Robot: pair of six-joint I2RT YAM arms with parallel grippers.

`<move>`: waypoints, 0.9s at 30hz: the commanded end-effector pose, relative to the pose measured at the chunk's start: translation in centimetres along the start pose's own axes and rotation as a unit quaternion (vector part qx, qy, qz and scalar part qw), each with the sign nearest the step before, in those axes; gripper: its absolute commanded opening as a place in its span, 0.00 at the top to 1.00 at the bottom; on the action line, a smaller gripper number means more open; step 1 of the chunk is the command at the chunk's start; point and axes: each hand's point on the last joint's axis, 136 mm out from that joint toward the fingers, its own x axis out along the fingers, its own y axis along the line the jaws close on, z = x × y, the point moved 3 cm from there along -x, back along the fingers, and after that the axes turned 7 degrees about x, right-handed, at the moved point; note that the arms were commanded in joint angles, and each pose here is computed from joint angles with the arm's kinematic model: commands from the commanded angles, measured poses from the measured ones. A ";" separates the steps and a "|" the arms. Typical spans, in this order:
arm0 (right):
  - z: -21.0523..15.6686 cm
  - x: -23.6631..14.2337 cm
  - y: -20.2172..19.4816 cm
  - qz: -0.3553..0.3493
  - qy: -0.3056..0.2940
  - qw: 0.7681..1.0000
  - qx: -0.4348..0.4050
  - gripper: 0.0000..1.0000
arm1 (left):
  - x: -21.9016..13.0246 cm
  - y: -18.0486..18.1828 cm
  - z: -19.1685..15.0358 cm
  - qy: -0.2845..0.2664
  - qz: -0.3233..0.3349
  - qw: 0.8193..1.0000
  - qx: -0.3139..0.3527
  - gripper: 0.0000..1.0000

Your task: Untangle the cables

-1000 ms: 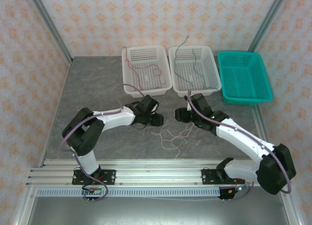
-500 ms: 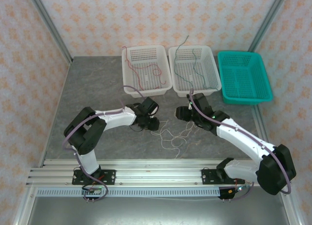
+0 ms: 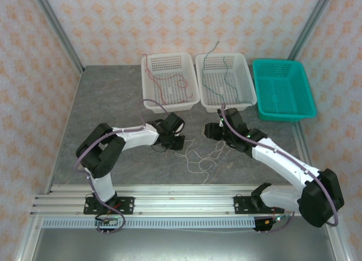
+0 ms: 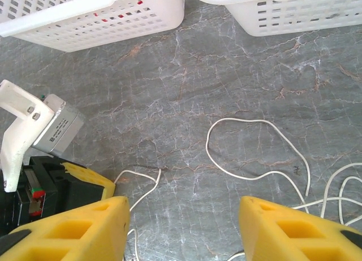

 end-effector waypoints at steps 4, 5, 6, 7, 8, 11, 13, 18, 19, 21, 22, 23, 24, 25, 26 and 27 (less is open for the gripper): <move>0.9 -0.2 0.6 0.026 -0.026 0.999 -0.014 0.44 | -3.4 -2.1 2.1 -0.041 -0.033 0.999 0.007 1.00; 1.2 -0.3 1.1 0.038 -0.036 0.998 -0.030 0.42 | -5.1 -2.9 3.0 -0.058 -0.045 0.997 0.014 1.00; 1.6 -0.3 1.6 0.055 -0.048 0.996 -0.045 0.41 | -6.6 -3.5 3.7 -0.072 -0.052 0.996 0.024 1.00; 1.9 -0.5 2.3 0.081 -0.067 0.992 -0.064 0.38 | -8.5 -4.2 4.5 -0.087 -0.057 0.994 0.037 1.00; 2.2 -0.8 3.2 0.117 -0.094 0.984 -0.091 0.35 | -10.5 -4.8 5.3 -0.102 -0.057 0.992 0.053 1.00; 2.7 -2.7 6.1 0.223 -0.186 0.936 -0.198 0.06 | -15.5 -6.2 6.9 -0.137 -0.060 0.984 0.091 1.00; 3.7 -3.5 7.1 0.243 -0.233 0.913 -0.231 0.00 | -18.5 -7.1 7.9 -0.162 -0.065 0.979 0.107 1.00; 6.3 -4.2 9.8 0.274 -0.273 0.888 -0.249 0.01 | -25.1 -9.4 10.6 -0.229 -0.087 0.961 0.126 1.00; 7.0 -4.1 10.0 0.274 -0.282 0.886 -0.244 0.01 | -26.4 -9.9 11.1 -0.243 -0.097 0.956 0.129 1.00; 8.4 -2.7 9.6 0.242 -0.296 0.898 -0.219 0.00 | -28.9 -11.0 11.8 -0.272 -0.117 0.945 0.138 1.00; 9.1 -2.0 9.3 0.221 -0.305 0.903 -0.207 0.00 | -30.2 -11.4 12.1 -0.287 -0.125 0.939 0.142 1.00; 9.7 -1.5 9.1 0.207 -0.314 0.905 -0.200 0.01 | -31.4 -11.7 12.4 -0.301 -0.130 0.933 0.145 1.00; 10.0 -0.9 9.0 0.198 -0.318 0.906 -0.199 0.05 | -32.9 -12.1 12.7 -0.316 -0.136 0.927 0.149 1.00; 10.1 -0.3 9.2 0.195 -0.315 0.905 -0.206 0.11 | -34.2 -12.4 13.0 -0.330 -0.141 0.921 0.152 1.00; 10.2 0.3 9.2 0.192 -0.311 0.906 -0.212 0.19 | -35.3 -12.5 13.2 -0.342 -0.142 0.916 0.153 1.00; 10.2 1.2 9.0 0.184 -0.306 0.910 -0.212 0.29 | -36.7 -12.6 13.5 -0.359 -0.142 0.910 0.154 1.00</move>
